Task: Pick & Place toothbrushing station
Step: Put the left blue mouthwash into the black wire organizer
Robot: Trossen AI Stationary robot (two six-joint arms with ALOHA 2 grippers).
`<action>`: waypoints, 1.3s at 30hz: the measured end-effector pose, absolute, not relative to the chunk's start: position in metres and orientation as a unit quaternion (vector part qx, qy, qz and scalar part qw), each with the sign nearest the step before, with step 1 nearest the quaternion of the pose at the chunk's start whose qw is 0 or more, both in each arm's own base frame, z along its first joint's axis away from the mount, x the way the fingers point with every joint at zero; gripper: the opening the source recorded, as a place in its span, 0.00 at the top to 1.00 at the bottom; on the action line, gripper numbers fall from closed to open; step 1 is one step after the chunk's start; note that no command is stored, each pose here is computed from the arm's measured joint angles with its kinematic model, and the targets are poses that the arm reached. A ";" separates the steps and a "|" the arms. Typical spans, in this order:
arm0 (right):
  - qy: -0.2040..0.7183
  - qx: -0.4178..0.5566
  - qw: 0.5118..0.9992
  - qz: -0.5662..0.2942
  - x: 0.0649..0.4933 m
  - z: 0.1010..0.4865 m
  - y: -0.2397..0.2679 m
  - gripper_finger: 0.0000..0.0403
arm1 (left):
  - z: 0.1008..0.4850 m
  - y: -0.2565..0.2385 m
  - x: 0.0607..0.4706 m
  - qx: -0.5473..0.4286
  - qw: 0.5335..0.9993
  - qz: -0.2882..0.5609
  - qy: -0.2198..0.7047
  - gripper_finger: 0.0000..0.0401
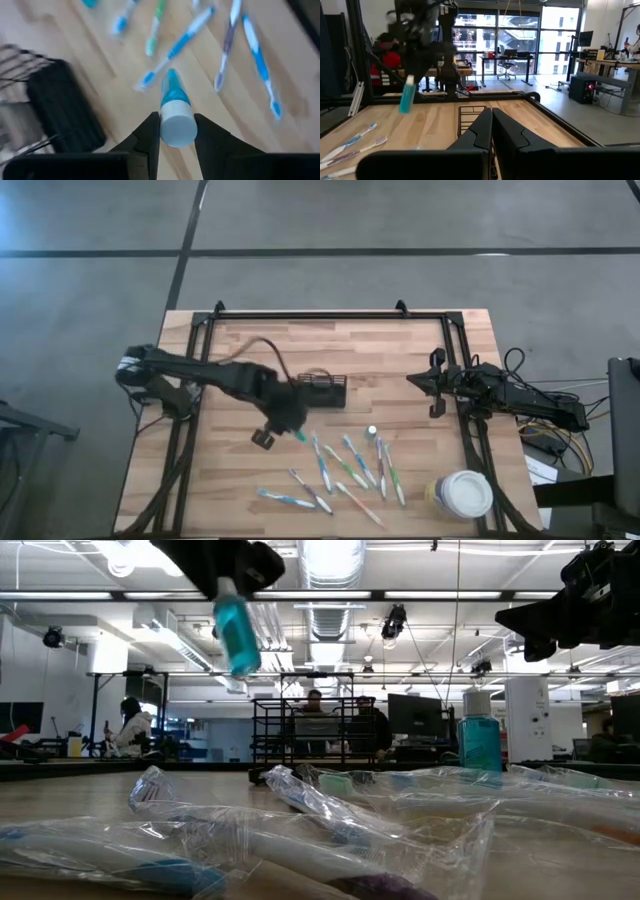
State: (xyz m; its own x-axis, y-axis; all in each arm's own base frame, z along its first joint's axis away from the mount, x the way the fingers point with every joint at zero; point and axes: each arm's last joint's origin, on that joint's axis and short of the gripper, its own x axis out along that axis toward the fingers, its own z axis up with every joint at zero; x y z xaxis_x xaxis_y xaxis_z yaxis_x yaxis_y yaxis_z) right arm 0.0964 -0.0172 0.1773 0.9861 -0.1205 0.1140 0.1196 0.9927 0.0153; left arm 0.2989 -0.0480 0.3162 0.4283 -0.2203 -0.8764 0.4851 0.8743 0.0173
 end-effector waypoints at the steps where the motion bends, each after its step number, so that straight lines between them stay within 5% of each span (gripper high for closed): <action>1: -0.057 0.004 0.997 -0.060 0.096 0.177 -0.017 0.98 | 0.320 -0.044 0.294 0.128 0.845 -0.204 0.477 0.76; 14: -0.060 0.004 0.996 -0.060 0.096 0.178 -0.017 0.98 | 0.316 -0.015 0.196 0.005 0.941 -0.107 0.321 0.76; 23: -0.065 0.004 0.996 -0.060 0.096 0.179 -0.017 0.98 | 0.278 -0.011 0.160 -0.132 0.966 -0.034 0.221 0.76; 39: -0.064 0.003 0.996 -0.060 0.096 0.179 -0.017 0.98 | 0.215 -0.006 0.128 -0.180 0.970 0.025 0.159 0.76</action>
State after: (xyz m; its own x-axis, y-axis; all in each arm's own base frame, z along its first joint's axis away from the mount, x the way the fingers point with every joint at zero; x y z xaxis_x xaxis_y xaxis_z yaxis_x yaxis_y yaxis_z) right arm 0.0961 -0.0171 0.1785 0.9845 -0.1205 0.1274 0.1197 0.9927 0.0141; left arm 0.1281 -0.0060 0.2149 0.9481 -0.0087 -0.3178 -0.1059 0.9340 -0.3413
